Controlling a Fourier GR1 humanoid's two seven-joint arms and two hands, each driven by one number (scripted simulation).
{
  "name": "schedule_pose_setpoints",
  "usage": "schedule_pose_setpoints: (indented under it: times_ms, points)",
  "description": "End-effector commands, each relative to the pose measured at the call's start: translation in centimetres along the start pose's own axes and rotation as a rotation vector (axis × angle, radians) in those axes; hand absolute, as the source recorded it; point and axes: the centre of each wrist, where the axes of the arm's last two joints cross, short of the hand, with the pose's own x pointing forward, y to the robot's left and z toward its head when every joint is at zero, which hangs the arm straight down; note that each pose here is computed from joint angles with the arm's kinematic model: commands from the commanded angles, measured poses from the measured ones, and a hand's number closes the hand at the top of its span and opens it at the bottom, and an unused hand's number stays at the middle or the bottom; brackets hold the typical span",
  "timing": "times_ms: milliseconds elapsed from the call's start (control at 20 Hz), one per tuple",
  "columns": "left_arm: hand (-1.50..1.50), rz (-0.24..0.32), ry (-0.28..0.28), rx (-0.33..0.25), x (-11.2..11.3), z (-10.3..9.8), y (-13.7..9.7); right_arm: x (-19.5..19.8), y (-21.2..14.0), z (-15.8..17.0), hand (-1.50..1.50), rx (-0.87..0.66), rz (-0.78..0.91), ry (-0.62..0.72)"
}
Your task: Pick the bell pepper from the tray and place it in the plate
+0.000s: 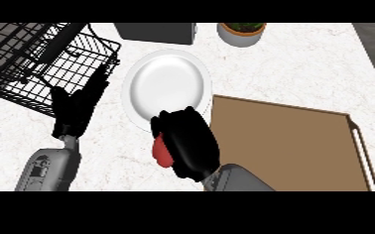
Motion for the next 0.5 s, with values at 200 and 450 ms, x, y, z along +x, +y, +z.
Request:
schedule_pose_setpoints:
  times_ms: [200,450]
  points:
    - [0.00,-0.003,0.002,0.033,0.5,-0.9,1.1,5.1,-0.3,-0.7,1.50,-0.308,-0.062,0.132]
    - [0.00,-0.011,-0.002,0.032,-1.0,-0.3,0.7,5.6,-1.0,-3.6,1.50,-0.351,-0.162,0.245]
